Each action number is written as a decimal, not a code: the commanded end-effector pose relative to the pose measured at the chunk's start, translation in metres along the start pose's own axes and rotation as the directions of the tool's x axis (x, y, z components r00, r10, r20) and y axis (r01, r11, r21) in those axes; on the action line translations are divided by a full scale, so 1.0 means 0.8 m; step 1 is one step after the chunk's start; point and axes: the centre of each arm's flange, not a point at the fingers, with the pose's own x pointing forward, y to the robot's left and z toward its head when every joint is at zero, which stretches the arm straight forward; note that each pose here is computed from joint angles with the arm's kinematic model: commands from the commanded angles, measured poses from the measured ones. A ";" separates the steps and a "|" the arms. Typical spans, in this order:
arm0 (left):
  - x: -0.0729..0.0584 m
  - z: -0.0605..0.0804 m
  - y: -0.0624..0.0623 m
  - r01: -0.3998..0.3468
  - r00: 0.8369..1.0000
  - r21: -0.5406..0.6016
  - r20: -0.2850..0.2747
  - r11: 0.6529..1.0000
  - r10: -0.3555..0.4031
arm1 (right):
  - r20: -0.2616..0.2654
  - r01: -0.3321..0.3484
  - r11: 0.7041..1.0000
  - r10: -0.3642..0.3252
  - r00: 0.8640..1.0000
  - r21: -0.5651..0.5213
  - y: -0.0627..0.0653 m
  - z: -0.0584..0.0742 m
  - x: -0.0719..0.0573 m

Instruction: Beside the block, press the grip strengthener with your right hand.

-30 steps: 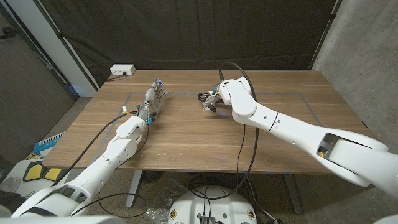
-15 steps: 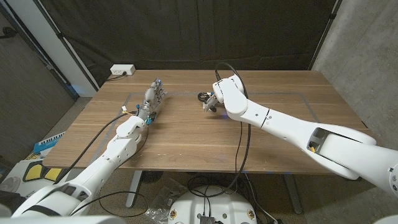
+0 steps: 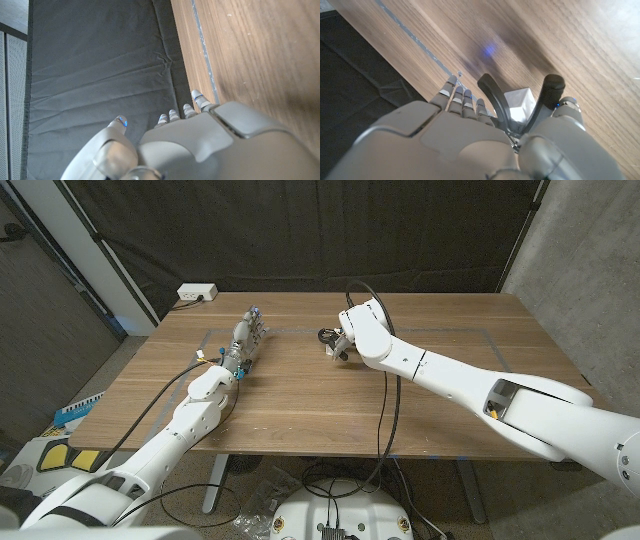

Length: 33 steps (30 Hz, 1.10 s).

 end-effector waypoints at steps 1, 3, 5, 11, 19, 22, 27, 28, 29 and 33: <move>0.004 0.000 0.004 -0.006 1.000 0.003 -0.004 1.000 0.006 | 0.008 -0.043 0.999 0.043 0.999 0.001 0.001 0.001 0.018; 0.004 0.000 0.005 -0.006 1.000 0.004 -0.005 1.000 0.006 | 0.009 -0.049 0.999 0.049 0.999 0.006 0.001 0.000 0.020; 0.005 0.000 0.005 -0.005 1.000 0.004 -0.006 1.000 0.005 | 0.011 -0.042 0.999 0.042 0.999 0.007 0.002 0.000 0.020; 0.008 -0.001 0.003 0.000 1.000 0.004 -0.010 1.000 0.000 | 0.018 0.001 1.000 -0.001 1.000 0.025 0.002 -0.002 0.019; 0.011 -0.001 0.002 0.003 1.000 0.003 -0.009 1.000 -0.003 | 0.031 0.079 0.996 -0.081 0.996 0.045 0.006 -0.002 0.020; 0.011 0.000 0.002 0.002 1.000 0.003 -0.009 1.000 -0.002 | 0.039 0.100 0.994 -0.102 0.994 0.049 0.007 -0.002 0.020; 0.010 0.001 0.003 0.000 1.000 0.005 -0.009 1.000 0.000 | 0.044 0.165 0.983 -0.169 0.985 0.081 0.009 -0.005 0.019; 0.010 0.001 0.003 0.000 1.000 0.005 -0.010 1.000 0.000 | 0.044 0.172 0.981 -0.177 0.983 0.084 0.009 -0.006 0.019; 0.010 0.001 0.003 0.001 1.000 0.005 -0.009 1.000 0.000 | 0.044 0.178 0.980 -0.182 0.982 0.083 0.009 -0.006 0.019; 0.011 0.001 0.003 0.002 1.000 0.006 -0.009 1.000 -0.002 | 0.044 0.215 0.971 -0.221 0.974 0.103 0.011 -0.008 0.018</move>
